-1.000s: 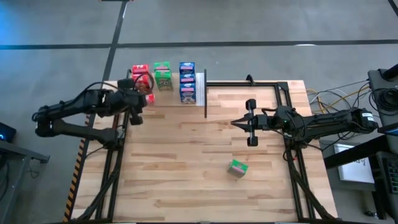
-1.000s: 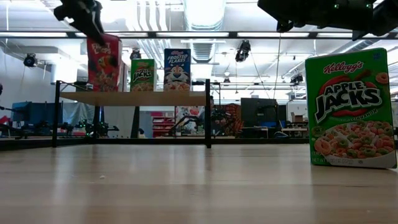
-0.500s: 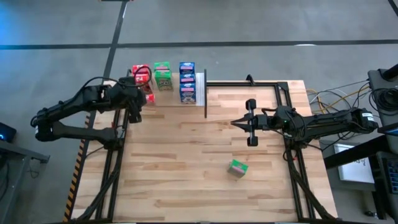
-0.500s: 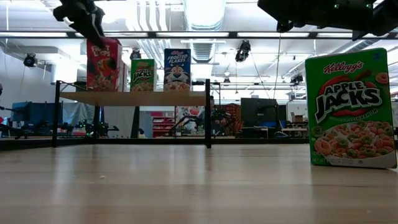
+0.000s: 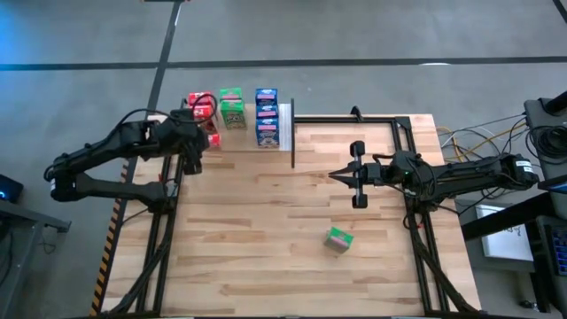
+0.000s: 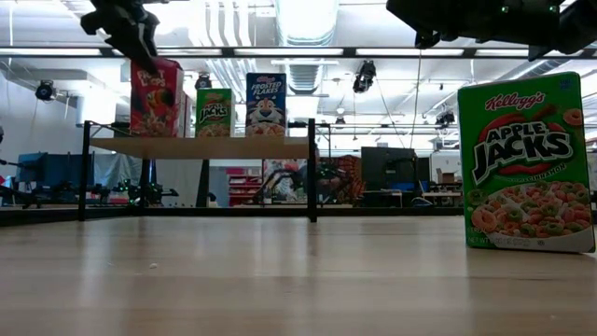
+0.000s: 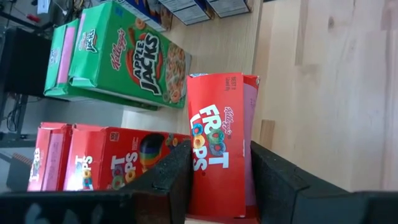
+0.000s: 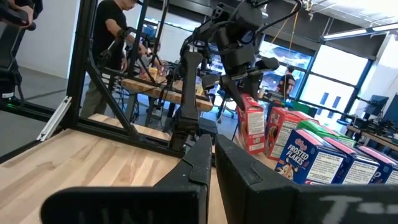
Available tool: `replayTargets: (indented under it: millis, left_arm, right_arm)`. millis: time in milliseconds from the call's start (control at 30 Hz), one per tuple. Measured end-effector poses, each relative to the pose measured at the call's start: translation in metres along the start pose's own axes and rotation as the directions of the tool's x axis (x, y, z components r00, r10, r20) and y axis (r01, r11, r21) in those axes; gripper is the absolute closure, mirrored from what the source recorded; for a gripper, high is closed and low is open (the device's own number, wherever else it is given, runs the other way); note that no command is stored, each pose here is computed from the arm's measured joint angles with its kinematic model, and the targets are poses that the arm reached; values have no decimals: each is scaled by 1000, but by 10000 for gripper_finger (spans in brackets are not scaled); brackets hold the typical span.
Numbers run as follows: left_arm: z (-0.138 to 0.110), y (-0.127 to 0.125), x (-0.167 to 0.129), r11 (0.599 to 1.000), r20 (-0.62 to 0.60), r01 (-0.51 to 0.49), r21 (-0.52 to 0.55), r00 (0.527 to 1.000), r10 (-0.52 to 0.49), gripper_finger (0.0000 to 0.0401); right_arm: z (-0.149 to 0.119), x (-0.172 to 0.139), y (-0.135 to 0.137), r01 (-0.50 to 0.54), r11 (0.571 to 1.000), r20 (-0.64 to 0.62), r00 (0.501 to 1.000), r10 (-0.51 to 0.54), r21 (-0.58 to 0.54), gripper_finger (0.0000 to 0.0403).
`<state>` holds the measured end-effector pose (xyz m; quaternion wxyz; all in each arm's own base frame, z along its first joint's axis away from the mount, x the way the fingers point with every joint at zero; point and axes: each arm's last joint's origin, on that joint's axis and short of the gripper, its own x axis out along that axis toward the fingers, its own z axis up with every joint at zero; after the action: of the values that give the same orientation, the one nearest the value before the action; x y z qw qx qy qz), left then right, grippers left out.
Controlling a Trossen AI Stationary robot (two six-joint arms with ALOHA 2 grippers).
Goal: Stack cereal on shelf
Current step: Put the red cereal box on the shelf aligned with the other red cereal boxes
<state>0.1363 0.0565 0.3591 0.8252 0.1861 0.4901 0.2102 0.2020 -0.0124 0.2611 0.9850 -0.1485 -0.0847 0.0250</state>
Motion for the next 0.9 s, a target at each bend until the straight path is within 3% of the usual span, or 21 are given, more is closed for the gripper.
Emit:
replayTargets:
  millis: [533, 900]
  left_arm:
    - [0, 1, 1, 1000, -8, -4, -1, 1000, 4, 273]
    - [-1, 3, 1, 996, -43, -86, 12, 995, 86, 220]
  right_arm:
    - [0, 0, 0, 0, 1000, 0, 1000, 0, 10, 390]
    - [0, 0, 0, 1, 1000, 0, 1000, -1, 10, 390]
